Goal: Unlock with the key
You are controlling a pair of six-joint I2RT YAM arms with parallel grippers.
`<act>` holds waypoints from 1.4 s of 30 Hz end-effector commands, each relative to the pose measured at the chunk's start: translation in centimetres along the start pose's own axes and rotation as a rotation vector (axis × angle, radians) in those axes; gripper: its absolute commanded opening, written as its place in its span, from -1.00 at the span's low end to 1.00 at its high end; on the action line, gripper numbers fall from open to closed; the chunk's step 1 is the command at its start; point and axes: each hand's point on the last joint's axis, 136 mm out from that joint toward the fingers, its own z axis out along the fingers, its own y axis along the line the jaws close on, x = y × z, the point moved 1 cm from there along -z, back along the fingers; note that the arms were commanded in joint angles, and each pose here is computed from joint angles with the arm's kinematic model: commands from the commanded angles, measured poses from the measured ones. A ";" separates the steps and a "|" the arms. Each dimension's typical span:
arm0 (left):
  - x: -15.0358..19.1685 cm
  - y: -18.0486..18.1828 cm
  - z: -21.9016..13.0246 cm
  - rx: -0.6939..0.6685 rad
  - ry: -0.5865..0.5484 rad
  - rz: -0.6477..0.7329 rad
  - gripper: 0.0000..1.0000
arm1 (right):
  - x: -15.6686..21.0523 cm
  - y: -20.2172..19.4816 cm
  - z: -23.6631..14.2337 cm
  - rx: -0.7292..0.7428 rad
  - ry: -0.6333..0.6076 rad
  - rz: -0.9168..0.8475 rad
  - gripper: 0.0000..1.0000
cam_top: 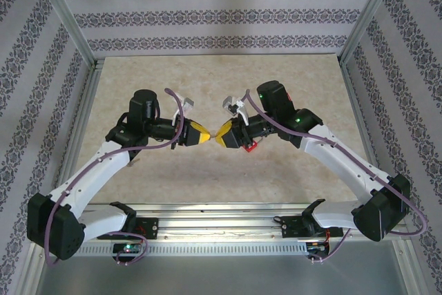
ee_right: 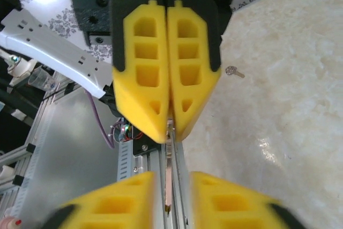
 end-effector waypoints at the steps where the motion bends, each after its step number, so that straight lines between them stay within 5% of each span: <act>1: -1.1 -0.4 -0.7 -0.078 -0.052 0.107 -1.00 | -2.4 -1.3 -0.8 0.120 -0.071 -0.018 0.17; 5: -1.8 0.9 -2.0 -0.266 -0.111 0.149 -1.00 | -3.8 -5.9 -4.4 0.494 -0.178 0.091 0.74; 10: -3.9 1.5 -4.8 -0.483 -0.280 0.261 -1.00 | -2.4 -10.8 -11.4 0.875 -0.315 0.520 0.79; 15: -5.7 0.9 -6.7 -0.596 -0.435 0.362 -1.00 | 3.2 -12.8 -13.4 1.127 -0.194 0.791 0.80; 24: -6.5 0.1 -6.6 -0.639 -0.490 0.442 -1.00 | 11.8 -17.6 -8.0 1.193 -0.039 1.025 0.86; 42: -5.6 -0.8 -7.4 -0.659 -0.495 0.475 -1.00 | 17.1 -20.8 -3.7 1.293 0.109 1.228 0.64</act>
